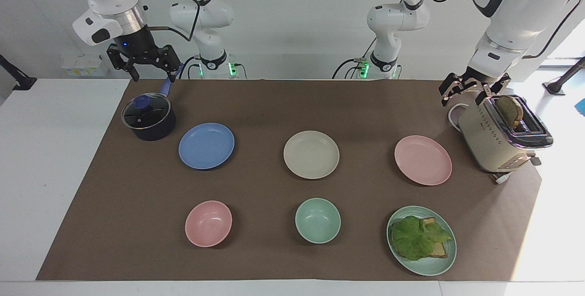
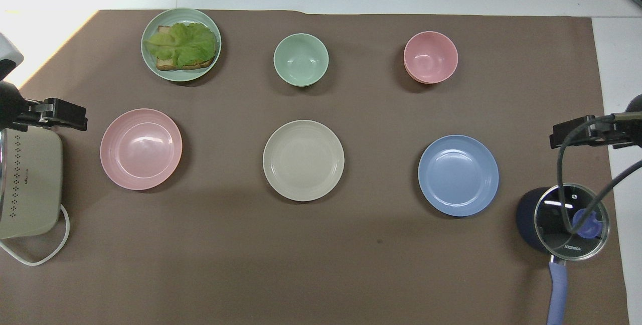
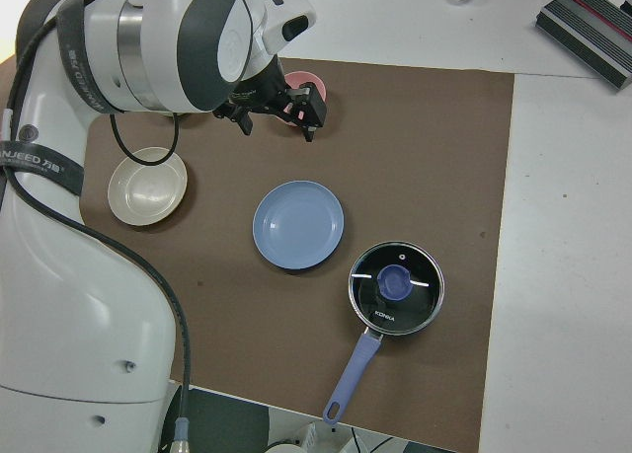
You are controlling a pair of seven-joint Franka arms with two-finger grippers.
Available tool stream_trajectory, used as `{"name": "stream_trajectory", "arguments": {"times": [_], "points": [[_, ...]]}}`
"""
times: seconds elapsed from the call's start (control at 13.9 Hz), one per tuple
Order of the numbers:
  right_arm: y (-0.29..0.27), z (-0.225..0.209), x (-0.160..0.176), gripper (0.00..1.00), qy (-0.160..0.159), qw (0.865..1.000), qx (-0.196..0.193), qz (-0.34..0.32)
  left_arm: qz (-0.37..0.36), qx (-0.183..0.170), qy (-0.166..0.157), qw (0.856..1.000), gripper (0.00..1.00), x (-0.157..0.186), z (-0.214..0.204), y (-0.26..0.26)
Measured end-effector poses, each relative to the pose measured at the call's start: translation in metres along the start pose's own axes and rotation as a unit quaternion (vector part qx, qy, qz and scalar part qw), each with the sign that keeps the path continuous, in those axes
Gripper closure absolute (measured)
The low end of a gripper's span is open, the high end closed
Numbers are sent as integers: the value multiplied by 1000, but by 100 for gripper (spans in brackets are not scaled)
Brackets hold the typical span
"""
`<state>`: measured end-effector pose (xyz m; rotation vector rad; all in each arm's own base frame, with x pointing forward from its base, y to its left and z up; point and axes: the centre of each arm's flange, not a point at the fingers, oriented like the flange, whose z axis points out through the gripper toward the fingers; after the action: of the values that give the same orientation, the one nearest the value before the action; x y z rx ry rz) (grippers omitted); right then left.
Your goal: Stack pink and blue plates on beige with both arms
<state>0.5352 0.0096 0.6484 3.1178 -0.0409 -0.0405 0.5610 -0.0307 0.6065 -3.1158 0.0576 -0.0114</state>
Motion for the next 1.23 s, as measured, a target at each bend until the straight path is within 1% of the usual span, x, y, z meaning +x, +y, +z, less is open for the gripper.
{"name": "stream_trajectory", "arguments": {"times": [0.58,0.94,1.08,1.15,1.23], "points": [[0,0,0,0,0,1000,0,0,-1,0,3,1000,0,0,-2,-1],[0,0,0,0,0,1000,0,0,-10,0,21,1000,0,1,-18,-10],[0,0,0,0,0,1000,0,0,-33,-1,10,999,0,0,-6,-35],[0,0,0,0,0,1000,0,0,-41,-3,3,999,0,1,9,-45],[0,0,0,0,0,1000,0,0,-46,-4,3,999,0,4,29,-49]]}}
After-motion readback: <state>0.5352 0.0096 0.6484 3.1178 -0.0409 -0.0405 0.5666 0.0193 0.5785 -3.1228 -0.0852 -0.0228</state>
